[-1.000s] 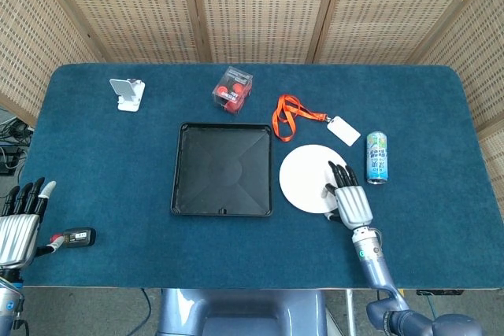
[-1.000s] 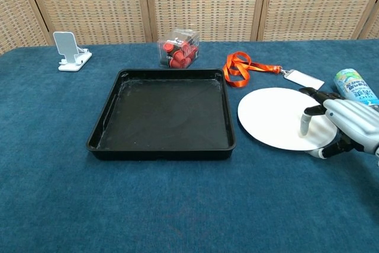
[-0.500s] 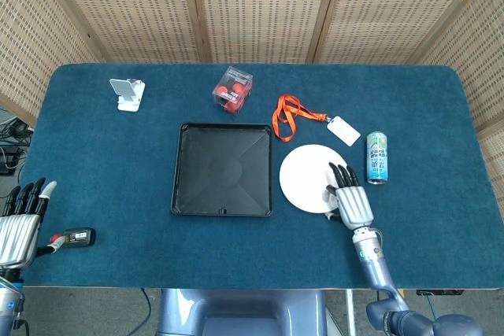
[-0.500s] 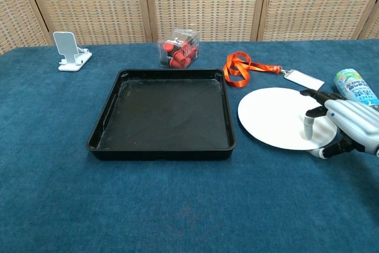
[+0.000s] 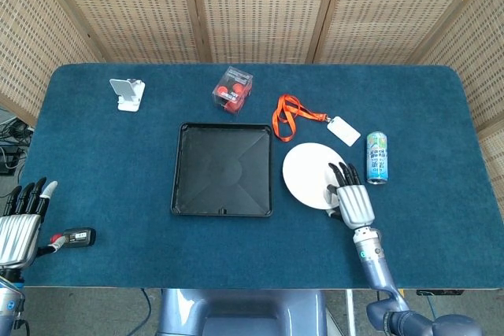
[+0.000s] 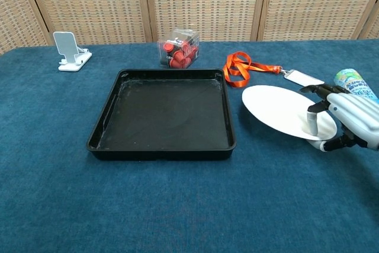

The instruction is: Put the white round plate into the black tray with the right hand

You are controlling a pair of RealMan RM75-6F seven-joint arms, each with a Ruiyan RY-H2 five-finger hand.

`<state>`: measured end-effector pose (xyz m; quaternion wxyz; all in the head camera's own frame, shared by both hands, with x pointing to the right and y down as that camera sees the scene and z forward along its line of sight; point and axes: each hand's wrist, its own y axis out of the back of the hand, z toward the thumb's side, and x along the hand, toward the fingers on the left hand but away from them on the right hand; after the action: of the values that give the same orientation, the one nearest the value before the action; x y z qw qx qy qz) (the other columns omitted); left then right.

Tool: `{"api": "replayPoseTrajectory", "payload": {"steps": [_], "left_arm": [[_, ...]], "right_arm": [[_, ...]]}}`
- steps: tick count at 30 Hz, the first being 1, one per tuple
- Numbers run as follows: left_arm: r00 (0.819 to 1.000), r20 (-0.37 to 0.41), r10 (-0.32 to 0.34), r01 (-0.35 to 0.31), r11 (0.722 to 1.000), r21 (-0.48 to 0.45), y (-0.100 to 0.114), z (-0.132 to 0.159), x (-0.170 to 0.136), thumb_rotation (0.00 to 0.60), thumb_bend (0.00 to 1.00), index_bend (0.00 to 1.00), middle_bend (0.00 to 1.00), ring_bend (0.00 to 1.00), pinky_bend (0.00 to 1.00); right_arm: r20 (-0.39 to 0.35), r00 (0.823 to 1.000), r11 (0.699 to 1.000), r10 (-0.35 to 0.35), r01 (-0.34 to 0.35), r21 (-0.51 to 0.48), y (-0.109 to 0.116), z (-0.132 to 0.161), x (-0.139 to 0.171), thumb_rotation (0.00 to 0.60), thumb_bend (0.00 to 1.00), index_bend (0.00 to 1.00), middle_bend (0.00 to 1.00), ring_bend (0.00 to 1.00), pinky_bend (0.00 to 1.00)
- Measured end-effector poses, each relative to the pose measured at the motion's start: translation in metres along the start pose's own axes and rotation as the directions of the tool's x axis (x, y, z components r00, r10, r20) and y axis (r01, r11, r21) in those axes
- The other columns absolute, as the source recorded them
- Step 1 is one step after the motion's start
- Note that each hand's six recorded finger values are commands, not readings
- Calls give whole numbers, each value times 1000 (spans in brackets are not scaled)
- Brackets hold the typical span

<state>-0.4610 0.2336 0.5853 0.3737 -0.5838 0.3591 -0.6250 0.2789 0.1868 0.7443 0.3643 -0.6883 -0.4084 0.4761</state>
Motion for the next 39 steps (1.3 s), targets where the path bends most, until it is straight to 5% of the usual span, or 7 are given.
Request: {"api": "replayPoseTrajectory", "payload": {"steps": [14,23,39], "left_arm": [[1000,4,-1,1,1000,2,0,2,0,600,0,0,0,0,0],[1000,5,-1,1,1000,4,0,2,0,600,0,0,0,0,0],[1000,-8,7,-7,1000,-19,3,-2,2,600,0,0,0,0,0]], "right_arm": [[-72,984,986,-165,163,-43,32,9,3,600,517,698,199,0,97],[-102,973,978,-205,202,-45,44,13,0,600,512,704,207,0,99],[-221,931,957,-290,281,-69,84,71,-33,600,511,715,218,0,106]]}}
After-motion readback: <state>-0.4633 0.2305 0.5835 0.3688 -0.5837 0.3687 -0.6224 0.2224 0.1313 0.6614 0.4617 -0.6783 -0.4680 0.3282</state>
